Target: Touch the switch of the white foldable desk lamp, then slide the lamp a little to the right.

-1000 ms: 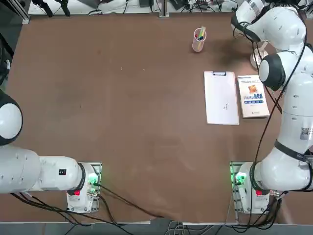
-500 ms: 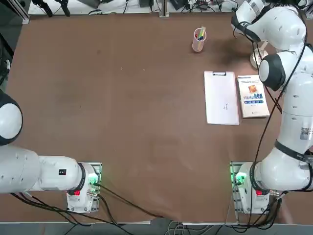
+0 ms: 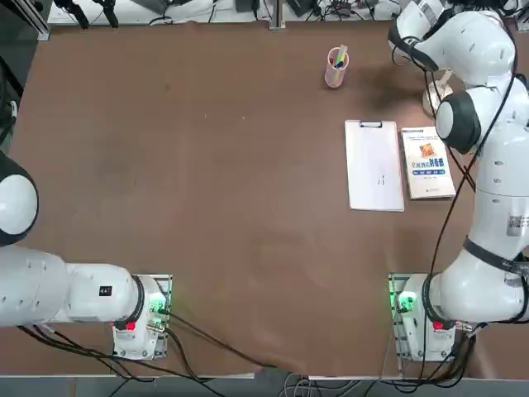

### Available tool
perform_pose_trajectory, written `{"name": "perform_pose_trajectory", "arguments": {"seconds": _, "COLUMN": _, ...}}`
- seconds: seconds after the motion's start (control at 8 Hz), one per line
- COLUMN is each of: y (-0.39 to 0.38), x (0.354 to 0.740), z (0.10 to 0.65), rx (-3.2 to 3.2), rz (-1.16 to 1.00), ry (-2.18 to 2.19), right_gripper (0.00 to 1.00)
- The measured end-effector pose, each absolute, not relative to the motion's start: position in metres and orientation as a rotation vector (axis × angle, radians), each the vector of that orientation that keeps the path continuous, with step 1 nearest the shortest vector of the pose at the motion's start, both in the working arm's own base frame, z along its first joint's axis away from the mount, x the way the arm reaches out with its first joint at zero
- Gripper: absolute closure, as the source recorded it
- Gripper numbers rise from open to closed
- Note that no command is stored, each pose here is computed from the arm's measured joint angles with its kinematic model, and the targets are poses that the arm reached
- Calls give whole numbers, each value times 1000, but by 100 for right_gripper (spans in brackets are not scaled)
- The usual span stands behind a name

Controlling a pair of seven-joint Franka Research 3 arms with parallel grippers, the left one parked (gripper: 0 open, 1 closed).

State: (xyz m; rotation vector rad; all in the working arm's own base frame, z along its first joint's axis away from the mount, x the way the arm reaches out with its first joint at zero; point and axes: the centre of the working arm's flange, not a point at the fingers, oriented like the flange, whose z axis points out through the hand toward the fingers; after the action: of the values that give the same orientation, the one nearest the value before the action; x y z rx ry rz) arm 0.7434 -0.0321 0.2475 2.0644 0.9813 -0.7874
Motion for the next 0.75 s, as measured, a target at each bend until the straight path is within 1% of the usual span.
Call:
{"name": "perform_pose_trajectory", "arguments": {"seconds": 0.12, "y": -22, "x": 743, "z": 249, "rx": 2056, "rz": -787, "ry": 989, "right_gripper": 56}}
{"name": "perform_pose_trajectory", "arguments": {"seconds": 0.38, "y": 12, "x": 745, "z": 260, "rx": 2035, "rz": -756, "ry": 1013, "right_gripper": 54}}
{"name": "perform_pose_trajectory", "arguments": {"seconds": 0.5, "y": 38, "x": 746, "z": 280, "rx": 2031, "rz": -715, "ry": 1025, "right_gripper": 49}}
{"name": "perform_pose_trajectory", "arguments": {"seconds": 0.75, "y": 94, "x": 738, "z": 343, "rx": 2114, "rz": -601, "ry": 1052, "right_gripper": 39}}
